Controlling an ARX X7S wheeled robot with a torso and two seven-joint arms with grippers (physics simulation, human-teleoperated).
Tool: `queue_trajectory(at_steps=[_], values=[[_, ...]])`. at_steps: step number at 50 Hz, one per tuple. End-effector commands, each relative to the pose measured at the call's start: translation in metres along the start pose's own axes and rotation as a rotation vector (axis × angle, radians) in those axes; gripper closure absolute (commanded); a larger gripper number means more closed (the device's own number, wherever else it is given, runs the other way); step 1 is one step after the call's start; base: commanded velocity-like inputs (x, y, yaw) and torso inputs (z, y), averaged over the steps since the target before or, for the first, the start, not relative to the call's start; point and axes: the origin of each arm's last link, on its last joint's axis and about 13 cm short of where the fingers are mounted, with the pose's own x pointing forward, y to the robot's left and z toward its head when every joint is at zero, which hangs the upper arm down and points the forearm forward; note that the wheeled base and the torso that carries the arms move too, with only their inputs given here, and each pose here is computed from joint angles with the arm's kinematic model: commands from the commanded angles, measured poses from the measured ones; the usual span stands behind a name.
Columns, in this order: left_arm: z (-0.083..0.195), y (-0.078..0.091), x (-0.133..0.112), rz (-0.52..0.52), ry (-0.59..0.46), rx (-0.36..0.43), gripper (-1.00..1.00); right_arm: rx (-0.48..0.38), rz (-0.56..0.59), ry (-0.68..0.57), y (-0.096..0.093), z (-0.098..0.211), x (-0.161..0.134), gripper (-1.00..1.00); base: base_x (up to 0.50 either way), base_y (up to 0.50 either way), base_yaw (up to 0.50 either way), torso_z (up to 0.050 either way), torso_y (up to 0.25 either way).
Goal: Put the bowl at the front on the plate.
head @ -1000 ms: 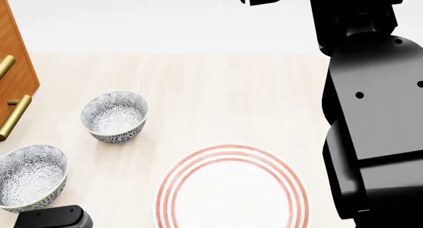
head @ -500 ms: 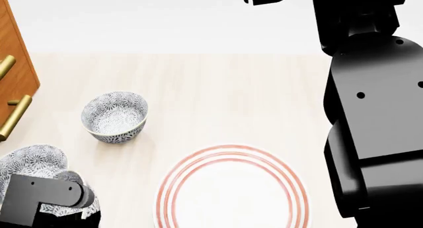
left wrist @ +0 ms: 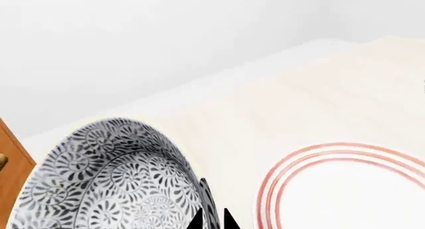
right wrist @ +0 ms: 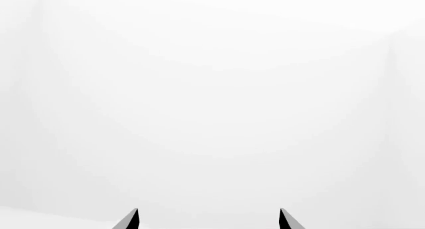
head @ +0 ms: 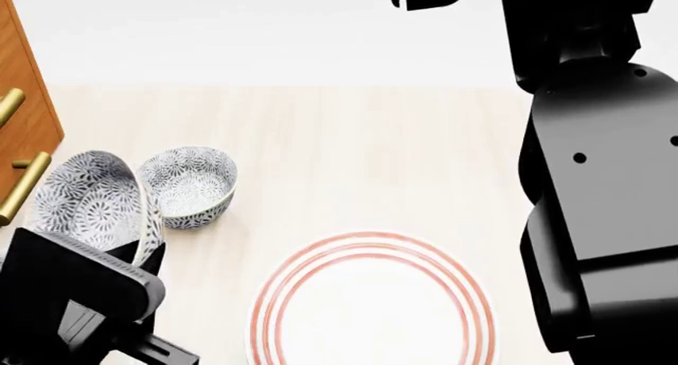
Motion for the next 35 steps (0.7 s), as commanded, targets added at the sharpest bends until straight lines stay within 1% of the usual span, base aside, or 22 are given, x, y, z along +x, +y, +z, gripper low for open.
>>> queue_trajectory(at_steps=[1, 3, 5, 10, 11, 13, 14, 15, 16, 17, 18, 20, 21, 22, 23, 24, 26, 27, 30, 32, 34, 35], values=[[0.021, 0.019, 0.018, -0.034, -0.142, 0.139, 1.00, 0.012, 0.003, -0.004, 0.001, -0.001, -0.001, -1.00, 0.00, 0.00, 0.00, 0.000, 0.000], [0.025, 0.022, 0.022, -0.051, -0.154, 0.186, 1.00, 0.016, 0.007, -0.008, 0.001, 0.000, -0.003, -1.00, 0.00, 0.00, 0.00, 0.000, 0.000], [0.027, 0.024, 0.028, -0.074, -0.171, 0.199, 1.00, 0.018, 0.009, -0.008, 0.002, 0.000, -0.003, -1.00, 0.00, 0.00, 0.00, 0.000, 0.000], [0.037, 0.029, 0.042, -0.078, -0.189, 0.244, 1.00, 0.024, 0.022, -0.013, 0.003, 0.001, -0.006, -1.00, 0.00, 0.00, 0.00, 0.000, 0.000], [0.038, 0.030, 0.043, -0.082, -0.183, 0.243, 1.00, 0.024, 0.022, -0.014, 0.003, 0.001, -0.006, -1.00, 0.00, 0.00, 0.00, 0.000, 0.000], [0.041, 0.033, 0.049, -0.091, -0.183, 0.266, 1.00, 0.027, 0.018, -0.013, 0.003, 0.001, -0.006, -1.00, 0.00, 0.00, 0.00, 0.000, 0.000], [0.041, 0.034, 0.052, -0.103, -0.174, 0.261, 1.00, 0.027, 0.017, -0.013, 0.003, 0.000, -0.005, -1.00, 0.00, 0.00, 0.00, 0.000, 0.000], [0.043, 0.035, 0.057, -0.116, -0.187, 0.298, 1.00, 0.030, 0.017, -0.012, 0.003, 0.000, -0.006, -1.00, 0.00, 0.00, 0.00, 0.000, 0.000], [0.043, 0.035, 0.059, -0.120, -0.177, 0.276, 1.00, 0.032, 0.017, -0.011, 0.003, 0.000, -0.006, -1.00, 0.00, 0.00, 0.00, 0.000, 0.000], [0.044, 0.036, 0.060, -0.122, -0.182, 0.275, 1.00, 0.034, 0.018, -0.010, 0.003, 0.001, -0.007, -1.00, 0.00, 0.00, 0.00, 0.000, 0.000], [0.045, 0.036, 0.062, -0.133, -0.188, 0.292, 1.00, 0.036, 0.020, -0.012, 0.003, 0.002, -0.007, -1.00, 0.00, 0.00, 0.00, 0.000, 0.000], [0.047, 0.035, 0.066, -0.158, -0.197, 0.297, 1.00, 0.041, 0.022, -0.016, 0.003, 0.004, -0.008, -1.00, 0.00, 0.00, 0.00, 0.000, 0.000], [0.047, 0.034, 0.068, -0.160, -0.206, 0.318, 1.00, 0.042, 0.022, -0.017, 0.003, 0.004, -0.008, -1.00, 0.00, 0.00, 0.00, 0.000, 0.000], [0.048, 0.033, 0.071, -0.188, -0.204, 0.302, 1.00, 0.047, 0.024, -0.018, 0.003, 0.004, -0.008, -1.00, 0.00, 0.00, 0.00, 0.000, 0.000], [0.049, 0.032, 0.075, -0.187, -0.216, 0.336, 1.00, 0.047, 0.026, -0.019, 0.004, 0.004, -0.008, -1.00, 0.00, 0.00, 0.00, 0.000, 0.000], [0.051, 0.031, 0.080, -0.215, -0.225, 0.339, 1.00, 0.052, 0.028, -0.020, 0.004, 0.005, -0.009, -1.00, 0.00, 0.00, 0.00, 0.000, 0.000], [0.056, 0.030, 0.086, -0.262, -0.243, 0.374, 1.00, 0.050, 0.033, -0.022, 0.005, 0.005, -0.010, -1.00, 0.00, 0.00, 0.00, 0.000, 0.000], [0.058, 0.030, 0.088, -0.266, -0.246, 0.364, 1.00, 0.050, 0.036, -0.021, 0.005, 0.005, -0.011, -1.00, 0.00, 0.00, 0.00, 0.000, 0.000], [0.064, 0.032, 0.101, -0.295, -0.247, 0.425, 1.00, 0.051, 0.040, -0.031, 0.004, 0.009, -0.011, -1.00, 0.00, 0.00, 0.00, 0.000, 0.000], [0.066, 0.033, 0.105, -0.301, -0.250, 0.447, 1.00, 0.053, 0.041, -0.034, 0.004, 0.010, -0.012, -1.00, 0.00, 0.00, 0.00, 0.000, 0.000], [0.070, 0.033, 0.112, -0.305, -0.281, 0.497, 1.00, 0.053, 0.042, -0.038, 0.003, 0.010, -0.013, -1.00, 0.00, 0.00, 0.00, 0.000, 0.000], [0.070, 0.032, 0.113, -0.323, -0.273, 0.507, 1.00, 0.053, 0.042, -0.039, 0.003, 0.010, -0.013, -1.00, 0.00, 0.00, 0.00, 0.000, 0.000]])
